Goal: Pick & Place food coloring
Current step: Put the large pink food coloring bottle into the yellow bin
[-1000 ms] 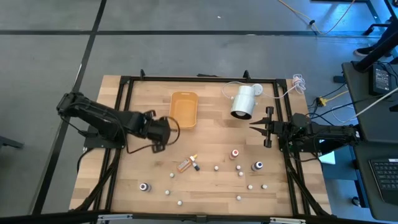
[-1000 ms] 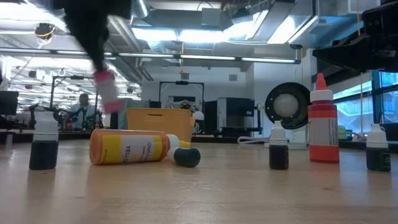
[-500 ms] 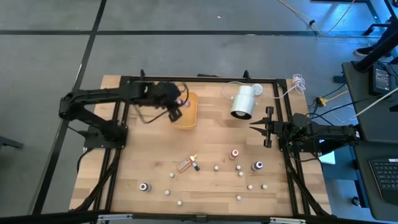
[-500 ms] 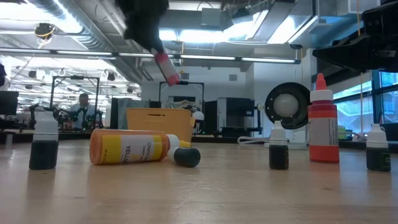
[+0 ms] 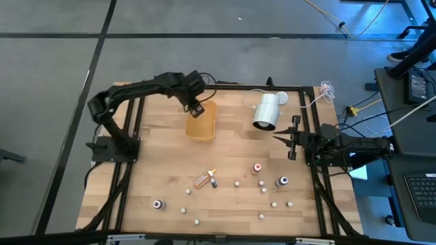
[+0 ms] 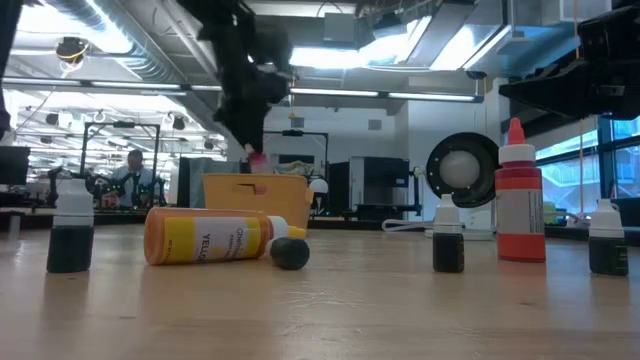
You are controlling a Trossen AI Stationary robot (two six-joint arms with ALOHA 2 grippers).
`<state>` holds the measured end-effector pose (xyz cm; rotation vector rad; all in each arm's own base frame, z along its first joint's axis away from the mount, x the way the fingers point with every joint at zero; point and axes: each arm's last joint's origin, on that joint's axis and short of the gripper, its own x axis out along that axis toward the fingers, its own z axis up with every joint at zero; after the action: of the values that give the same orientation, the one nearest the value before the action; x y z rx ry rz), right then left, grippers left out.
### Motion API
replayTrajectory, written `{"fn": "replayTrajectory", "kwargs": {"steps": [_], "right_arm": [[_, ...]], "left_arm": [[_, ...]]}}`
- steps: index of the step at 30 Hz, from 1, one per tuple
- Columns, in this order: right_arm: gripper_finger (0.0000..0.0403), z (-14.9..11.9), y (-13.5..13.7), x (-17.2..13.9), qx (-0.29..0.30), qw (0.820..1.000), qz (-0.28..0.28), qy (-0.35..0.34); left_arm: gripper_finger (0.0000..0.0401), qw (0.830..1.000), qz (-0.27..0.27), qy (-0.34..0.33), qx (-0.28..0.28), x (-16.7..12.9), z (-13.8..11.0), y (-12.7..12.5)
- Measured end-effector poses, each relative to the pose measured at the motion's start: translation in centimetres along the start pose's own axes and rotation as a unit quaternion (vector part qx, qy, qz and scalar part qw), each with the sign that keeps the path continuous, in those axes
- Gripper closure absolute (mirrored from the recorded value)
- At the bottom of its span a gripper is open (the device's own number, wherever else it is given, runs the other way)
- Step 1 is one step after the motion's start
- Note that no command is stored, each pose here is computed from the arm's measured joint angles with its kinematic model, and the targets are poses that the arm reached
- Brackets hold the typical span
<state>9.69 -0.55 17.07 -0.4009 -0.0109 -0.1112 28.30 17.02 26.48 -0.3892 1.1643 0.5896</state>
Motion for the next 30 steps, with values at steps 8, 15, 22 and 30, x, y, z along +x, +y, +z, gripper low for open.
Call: {"fn": "replayTrajectory", "kwargs": {"steps": [8, 15, 22, 30], "right_arm": [[0.0336, 0.0, 0.0, 0.0, 0.0, 1.0, 0.0, 0.0], [0.0336, 0.0, 0.0, 0.0, 0.0, 1.0, 0.0, 0.0], [0.0336, 0.0, 0.0, 0.0, 0.0, 1.0, 0.0, 0.0], [0.0336, 0.0, 0.0, 0.0, 0.0, 1.0, 0.0, 0.0]], "left_arm": [[0.0279, 0.998, 0.012, 0.063, -0.005, 3.0, 1.5, 0.8], [0.0272, 0.995, 0.016, 0.103, 0.0, 4.6, 1.2, 0.7], [0.0266, 0.994, 0.014, 0.108, 0.019, 4.8, 1.2, 0.7], [0.0261, 0.994, 0.034, 0.103, 0.032, 4.5, 1.2, 0.8]]}}
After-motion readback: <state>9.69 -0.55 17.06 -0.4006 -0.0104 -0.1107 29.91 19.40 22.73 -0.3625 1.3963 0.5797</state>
